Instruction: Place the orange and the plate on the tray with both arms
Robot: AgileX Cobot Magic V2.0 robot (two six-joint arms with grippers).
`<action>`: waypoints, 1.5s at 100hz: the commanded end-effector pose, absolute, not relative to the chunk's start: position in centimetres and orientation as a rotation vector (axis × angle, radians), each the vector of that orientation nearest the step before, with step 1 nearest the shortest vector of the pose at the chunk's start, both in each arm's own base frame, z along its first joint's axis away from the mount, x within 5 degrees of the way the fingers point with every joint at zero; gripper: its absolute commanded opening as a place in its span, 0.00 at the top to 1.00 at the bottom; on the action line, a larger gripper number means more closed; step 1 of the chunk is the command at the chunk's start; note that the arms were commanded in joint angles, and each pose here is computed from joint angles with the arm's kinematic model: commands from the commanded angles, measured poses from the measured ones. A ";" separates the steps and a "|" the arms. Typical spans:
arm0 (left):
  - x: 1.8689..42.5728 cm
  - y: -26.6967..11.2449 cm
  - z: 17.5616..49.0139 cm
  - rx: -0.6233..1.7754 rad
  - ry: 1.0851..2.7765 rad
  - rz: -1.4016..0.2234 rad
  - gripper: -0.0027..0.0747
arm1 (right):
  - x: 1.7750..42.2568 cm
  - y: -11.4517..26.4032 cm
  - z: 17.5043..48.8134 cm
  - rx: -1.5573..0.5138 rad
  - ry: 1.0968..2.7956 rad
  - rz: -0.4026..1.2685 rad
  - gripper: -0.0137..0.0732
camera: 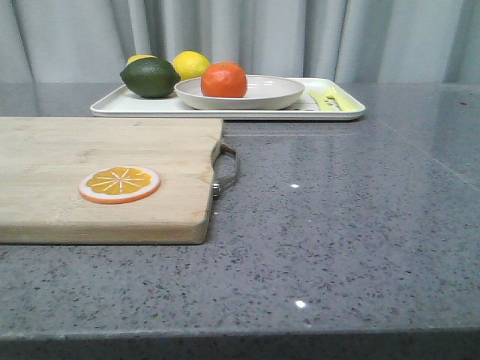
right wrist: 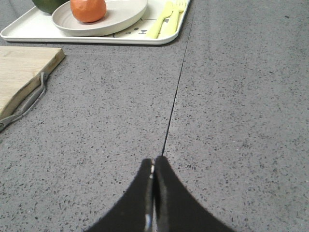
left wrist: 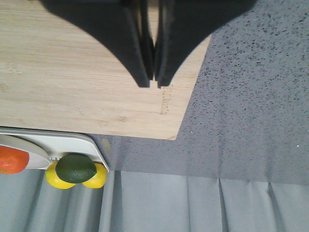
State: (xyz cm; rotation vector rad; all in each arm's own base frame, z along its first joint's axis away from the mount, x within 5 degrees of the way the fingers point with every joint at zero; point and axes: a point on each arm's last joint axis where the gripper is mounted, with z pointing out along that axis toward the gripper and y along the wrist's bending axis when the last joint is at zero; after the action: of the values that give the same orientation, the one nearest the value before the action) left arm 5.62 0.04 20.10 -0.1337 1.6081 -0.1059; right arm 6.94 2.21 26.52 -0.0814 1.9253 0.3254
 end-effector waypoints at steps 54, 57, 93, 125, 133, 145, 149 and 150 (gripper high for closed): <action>5.5 0.1 20.2 -0.140 1.523 -0.111 0.99 | 7.2 2.1 27.9 -0.075 1.839 0.312 0.92; 5.5 0.1 20.2 -0.140 1.523 -0.111 0.99 | 7.2 2.1 27.9 -0.075 1.839 0.312 0.92; 5.5 0.1 20.2 -0.140 1.523 -0.111 0.99 | 6.6 1.1 25.8 -0.049 1.609 0.196 0.92; 5.5 0.1 20.2 -0.140 1.523 -0.111 0.99 | 5.9 0.1 22.5 0.047 1.479 0.070 0.92; 5.5 0.1 20.2 -0.140 1.523 -0.111 0.99 | 5.7 0.0 21.9 0.056 1.436 0.064 0.92; 5.5 0.1 20.2 -0.140 1.523 -0.111 0.99 | 5.4 0.0 21.1 0.056 1.416 0.064 0.92; 5.5 0.1 20.2 -0.140 1.523 -0.111 0.99 | 5.4 0.0 21.1 0.057 1.421 0.063 0.92; 5.5 0.1 20.2 -0.140 1.523 -0.111 0.99 | 5.4 0.0 21.1 0.057 1.421 0.063 0.92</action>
State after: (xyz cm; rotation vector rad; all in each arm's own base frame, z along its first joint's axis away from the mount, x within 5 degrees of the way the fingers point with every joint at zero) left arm 5.61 0.04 20.15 -0.1336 1.6068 -0.1059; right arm 5.68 -0.02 20.26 0.0718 1.5278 0.0704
